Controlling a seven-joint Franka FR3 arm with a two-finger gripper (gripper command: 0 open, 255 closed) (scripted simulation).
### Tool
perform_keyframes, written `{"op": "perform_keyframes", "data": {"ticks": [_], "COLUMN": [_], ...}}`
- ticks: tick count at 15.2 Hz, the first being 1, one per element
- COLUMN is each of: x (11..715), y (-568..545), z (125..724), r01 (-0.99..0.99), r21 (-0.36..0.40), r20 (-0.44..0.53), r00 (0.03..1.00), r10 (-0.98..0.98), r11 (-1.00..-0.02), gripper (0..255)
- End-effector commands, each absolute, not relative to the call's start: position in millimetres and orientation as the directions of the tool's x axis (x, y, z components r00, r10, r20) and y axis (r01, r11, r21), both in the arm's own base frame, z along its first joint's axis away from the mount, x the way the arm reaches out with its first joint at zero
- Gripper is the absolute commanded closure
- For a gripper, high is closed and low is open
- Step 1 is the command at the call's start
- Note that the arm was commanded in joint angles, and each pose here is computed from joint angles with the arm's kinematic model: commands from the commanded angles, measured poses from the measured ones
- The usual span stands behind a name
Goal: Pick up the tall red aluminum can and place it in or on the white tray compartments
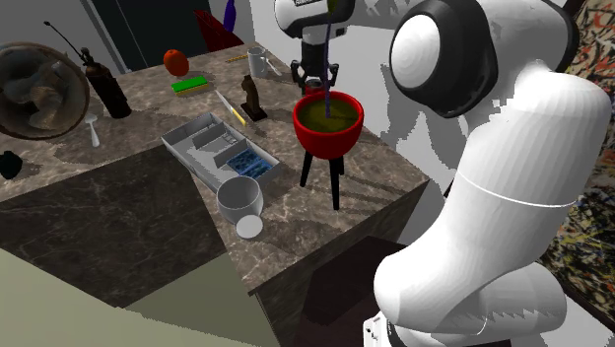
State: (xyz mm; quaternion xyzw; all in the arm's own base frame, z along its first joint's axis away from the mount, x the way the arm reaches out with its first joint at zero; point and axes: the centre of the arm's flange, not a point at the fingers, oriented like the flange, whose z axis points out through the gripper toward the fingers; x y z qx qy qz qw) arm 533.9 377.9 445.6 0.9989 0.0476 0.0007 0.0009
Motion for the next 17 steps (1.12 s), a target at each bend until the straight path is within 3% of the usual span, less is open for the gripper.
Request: {"op": "perform_keyframes", "data": {"ticks": [1,17], "x": [534.0,516.0], "y": [376.7,395.7], "z": [456.0,531.9], "r01": [0.095,0.095], "r21": [0.002,0.002], "r20": [0.001,0.001], "r00": [0.995,0.995], "r10": [0.095,0.095], "r11": [-0.995,-0.995], "gripper": [255,255]}}
